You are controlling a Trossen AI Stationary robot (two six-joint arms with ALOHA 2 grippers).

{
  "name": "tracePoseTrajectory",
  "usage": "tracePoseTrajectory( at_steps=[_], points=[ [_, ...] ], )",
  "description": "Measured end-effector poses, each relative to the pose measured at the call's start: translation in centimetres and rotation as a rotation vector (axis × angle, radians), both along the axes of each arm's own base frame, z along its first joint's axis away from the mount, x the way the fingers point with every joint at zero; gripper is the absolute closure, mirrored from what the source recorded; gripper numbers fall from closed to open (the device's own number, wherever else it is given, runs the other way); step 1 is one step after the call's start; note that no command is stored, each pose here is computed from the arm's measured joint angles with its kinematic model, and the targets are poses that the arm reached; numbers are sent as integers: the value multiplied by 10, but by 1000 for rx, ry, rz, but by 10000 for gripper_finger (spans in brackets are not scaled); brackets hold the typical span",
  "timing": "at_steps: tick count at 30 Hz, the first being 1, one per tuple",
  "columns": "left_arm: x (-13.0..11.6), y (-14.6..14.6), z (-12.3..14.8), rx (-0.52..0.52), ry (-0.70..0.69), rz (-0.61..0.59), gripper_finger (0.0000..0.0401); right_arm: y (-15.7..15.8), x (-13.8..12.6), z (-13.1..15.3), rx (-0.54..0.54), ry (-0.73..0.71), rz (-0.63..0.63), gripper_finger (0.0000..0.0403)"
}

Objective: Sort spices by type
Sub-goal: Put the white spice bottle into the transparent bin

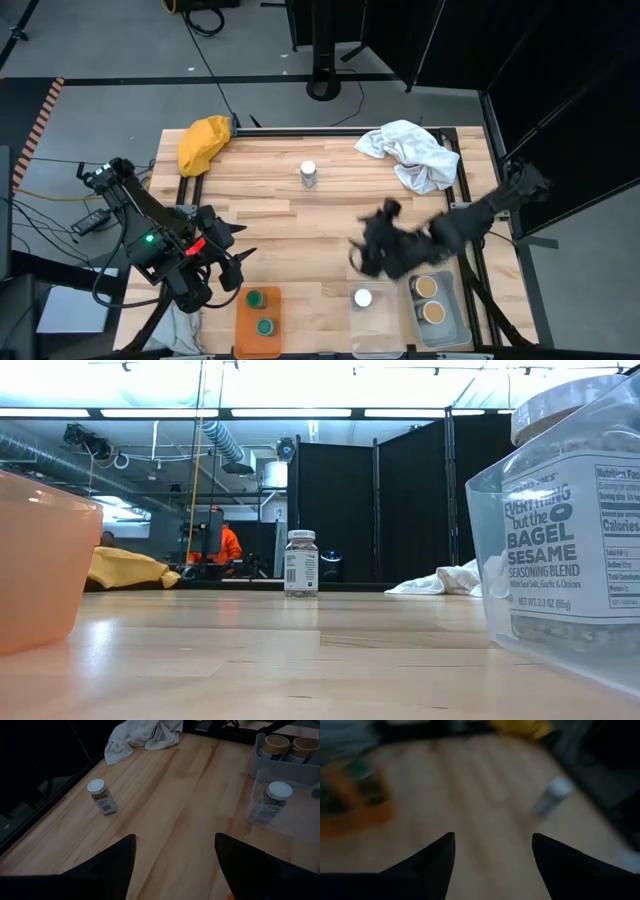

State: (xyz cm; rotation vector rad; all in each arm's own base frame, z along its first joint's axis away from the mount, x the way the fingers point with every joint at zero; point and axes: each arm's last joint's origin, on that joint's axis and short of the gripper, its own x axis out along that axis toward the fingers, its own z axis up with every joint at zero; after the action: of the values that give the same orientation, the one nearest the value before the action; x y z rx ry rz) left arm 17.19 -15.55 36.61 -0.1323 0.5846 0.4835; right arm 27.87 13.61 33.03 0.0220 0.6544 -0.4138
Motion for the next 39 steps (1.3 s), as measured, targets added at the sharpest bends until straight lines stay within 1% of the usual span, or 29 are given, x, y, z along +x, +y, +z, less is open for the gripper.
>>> tracePoseTrajectory(
  at_steps=[3, 7, 9, 12, 14, 17, 22, 28, 33, 39],
  points=[
    [0, 0, 0, 4, -3, 1, 126, -33, 20, 10, -76, -67, -56, 133],
    [0, 0, 0, 7, -5, 2, 126, -76, 58, 13, -148, -156, -87, 133],
    [0, 0, 0, 8, -5, 2, 126, -96, 73, 9, -180, -173, -109, 131],
    [0, 0, 0, 8, -5, 1, 126, -122, 87, 0, -201, -176, -170, 128],
    [0, 0, 0, 9, -5, 1, 126, -138, 94, -7, -203, -162, -204, 126],
    [-1, 1, 0, 16, 2, 1, 126, -156, 105, -21, -187, -144, -224, 124],
    [-1, 1, 0, 18, 3, 1, 126, -178, 129, -53, -173, -136, -250, 121],
    [-1, 1, 0, 23, 8, 1, 126, -189, 152, -97, -189, -111, -292, 123],
    [-2, 2, -1, 38, 21, 0, 126, -201, 157, -124, -223, -66, -399, 123],
    [-3, 3, -1, 46, 29, 1, 126, -220, 158, -142, -155, -63, -450, 126]
  ],
)
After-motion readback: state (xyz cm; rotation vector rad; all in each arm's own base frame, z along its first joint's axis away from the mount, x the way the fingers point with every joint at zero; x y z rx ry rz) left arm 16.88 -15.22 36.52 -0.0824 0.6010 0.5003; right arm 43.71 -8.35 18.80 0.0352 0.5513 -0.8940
